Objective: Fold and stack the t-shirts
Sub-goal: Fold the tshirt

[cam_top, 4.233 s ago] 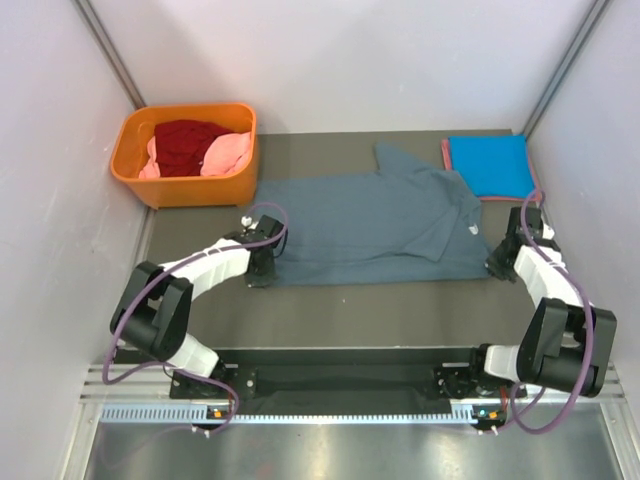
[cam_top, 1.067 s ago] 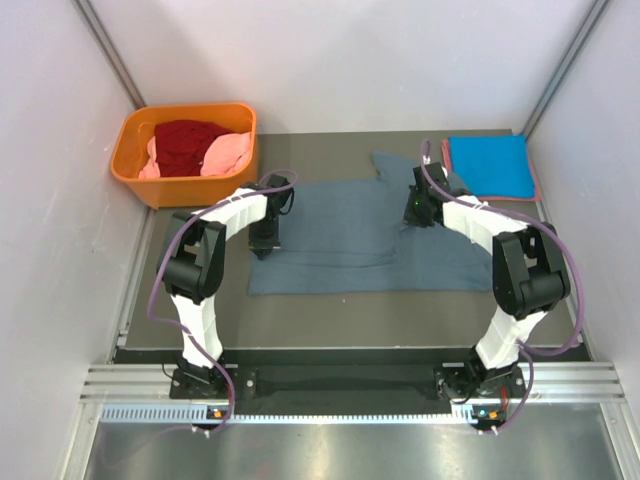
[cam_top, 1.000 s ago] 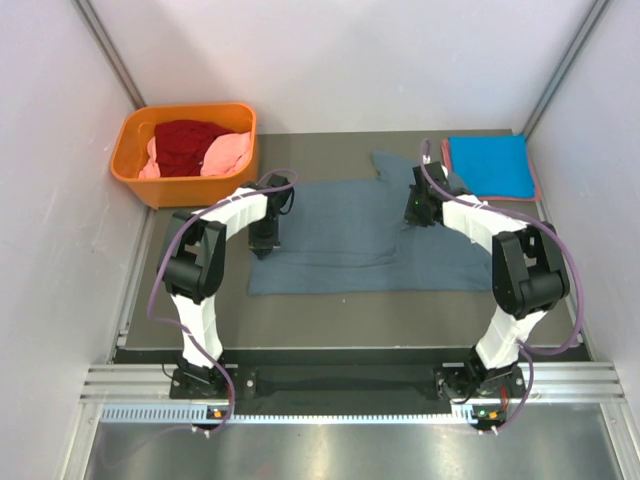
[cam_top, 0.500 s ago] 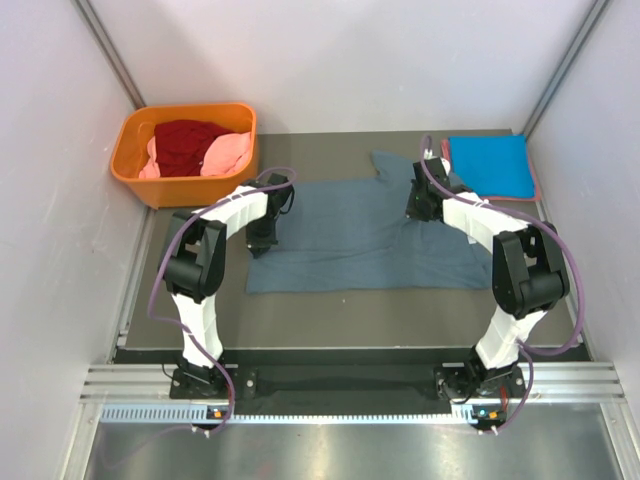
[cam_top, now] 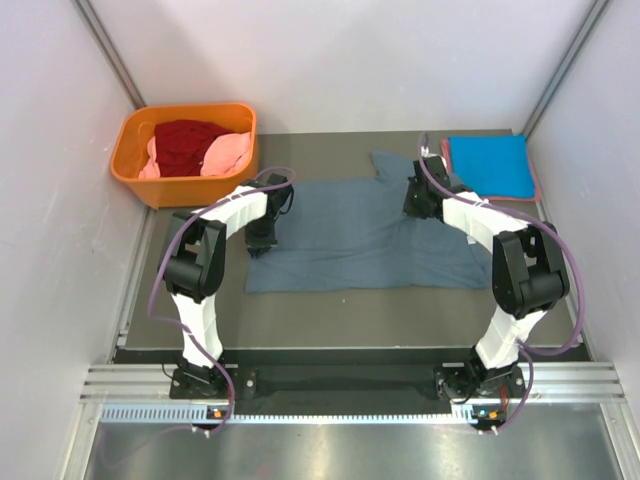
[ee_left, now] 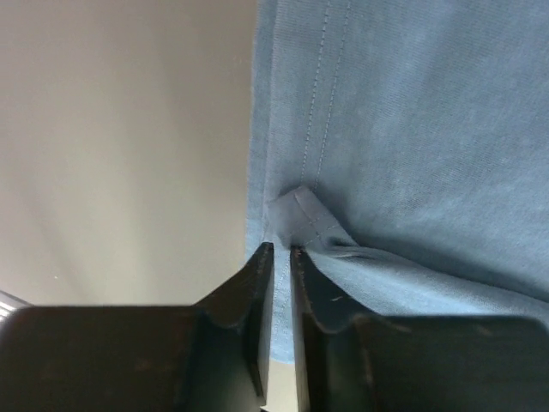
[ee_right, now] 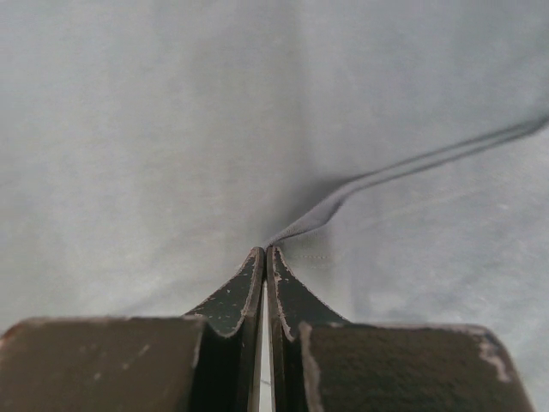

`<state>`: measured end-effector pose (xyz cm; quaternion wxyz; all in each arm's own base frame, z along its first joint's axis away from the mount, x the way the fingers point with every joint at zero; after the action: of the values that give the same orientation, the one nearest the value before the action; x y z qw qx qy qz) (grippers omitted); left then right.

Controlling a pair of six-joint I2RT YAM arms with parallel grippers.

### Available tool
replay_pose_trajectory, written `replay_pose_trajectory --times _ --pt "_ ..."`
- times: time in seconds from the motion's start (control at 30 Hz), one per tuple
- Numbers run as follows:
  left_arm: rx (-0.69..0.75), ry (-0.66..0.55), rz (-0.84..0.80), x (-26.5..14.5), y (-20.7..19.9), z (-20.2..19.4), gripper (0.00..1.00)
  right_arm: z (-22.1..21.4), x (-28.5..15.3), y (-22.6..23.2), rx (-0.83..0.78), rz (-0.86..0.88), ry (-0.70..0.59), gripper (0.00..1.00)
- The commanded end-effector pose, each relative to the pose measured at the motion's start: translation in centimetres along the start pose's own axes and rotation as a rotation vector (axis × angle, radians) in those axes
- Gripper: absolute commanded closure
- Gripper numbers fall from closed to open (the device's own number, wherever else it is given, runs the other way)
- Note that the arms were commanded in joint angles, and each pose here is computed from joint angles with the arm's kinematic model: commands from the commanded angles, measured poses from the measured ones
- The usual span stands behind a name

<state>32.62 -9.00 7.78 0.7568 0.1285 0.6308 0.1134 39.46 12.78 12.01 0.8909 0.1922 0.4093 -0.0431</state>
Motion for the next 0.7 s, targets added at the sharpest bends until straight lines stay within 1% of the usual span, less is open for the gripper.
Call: replay_pose_trajectory --times 0.0,0.03,0.07,0.17,0.2,0.23,0.27,0.3,0.37,0.4,0.43,0.47,0.5,0.57,0.6,0.63,0.67 --pt "-0.006 0.007 0.041 -0.7 1.3 0.0 0.81 2.7 -0.7 4.4 -0.042 0.181 -0.073 1.00" --pt "-0.007 -0.003 0.036 -1.2 1.4 0.0 0.76 2.1 -0.3 4.6 -0.056 0.197 -0.045 0.99" --pt "-0.007 -0.014 0.026 -1.6 1.5 0.2 0.74 1.8 -0.2 4.8 -0.070 0.199 -0.039 0.97" --pt "-0.015 -0.083 -0.045 -3.6 1.3 1.5 0.67 0.8 -0.5 5.7 -0.141 0.287 0.025 0.86" --pt "-0.004 -0.102 -0.073 -4.1 1.2 1.9 0.66 1.3 -0.7 5.6 -0.182 0.292 0.023 0.80" --pt "-0.011 -0.134 -0.113 -5.0 0.9 2.6 0.65 1.6 -0.8 5.3 -0.193 0.276 0.024 0.76" --pt "-0.007 -0.143 -0.156 -5.5 0.5 2.9 0.59 2.4 -0.8 3.2 -0.169 0.199 0.024 0.72" --pt "0.007 -0.159 -0.186 -6.0 0.1 3.3 0.54 3.1 -0.9 2.3 -0.149 0.197 0.026 0.67" --pt "0.020 -0.204 -0.261 -7.6 -0.8 4.4 0.50 4.5 -1.4 0.5 -0.082 0.277 0.058 0.62" --pt "0.041 -0.253 -0.313 -8.8 -1.5 5.5 0.50 5.1 -1.6 -0.1 -0.073 0.288 0.056 0.60" --pt "0.057 -0.276 -0.367 -9.4 -2.1 6.0 0.51 5.7 -1.7 -0.7 -0.075 0.285 0.049 0.59" --pt "0.070 -0.306 -0.445 -10.2 -3.0 6.6 0.52 6.1 -1.5 -2.0 -0.069 0.242 0.050 0.59" --pt "0.090 -0.357 -0.587 -11.7 -5.0 7.5 0.53 6.7 -1.2 -2.5 -0.089 0.224 0.043 0.59" --pt "0.110 -0.410 -0.722 -13.2 -7.0 8.4 0.53 7.0 -0.8 -3.6 -0.084 0.214 0.071 0.59" --pt "0.128 -0.417 -0.819 -14.4 -8.6 8.4 0.53 7.9 -0.6 -4.7 -0.074 0.205 0.066 0.60" --pt "0.135 -0.462 -0.862 -14.8 -9.8 9.5 0.54 7.8 0.1 -5.5 -0.067 0.189 0.085 0.61" --pt "0.144 -0.477 -0.891 -15.1 -10.6 9.9 0.54 7.8 0.3 -6.2 -0.068 0.158 0.099 0.61"
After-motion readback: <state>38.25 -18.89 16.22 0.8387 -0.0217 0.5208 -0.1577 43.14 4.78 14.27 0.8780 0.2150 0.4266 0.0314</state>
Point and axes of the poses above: each gripper's point midway between its finger pads, its own x axis out along the fingers, its own y axis along the line the jaws close on, z = x × y, the point moved 5 cm from there along -x, back along the fingers, and after that the axes turned 10 degrees about x, right-handed, at the moved point
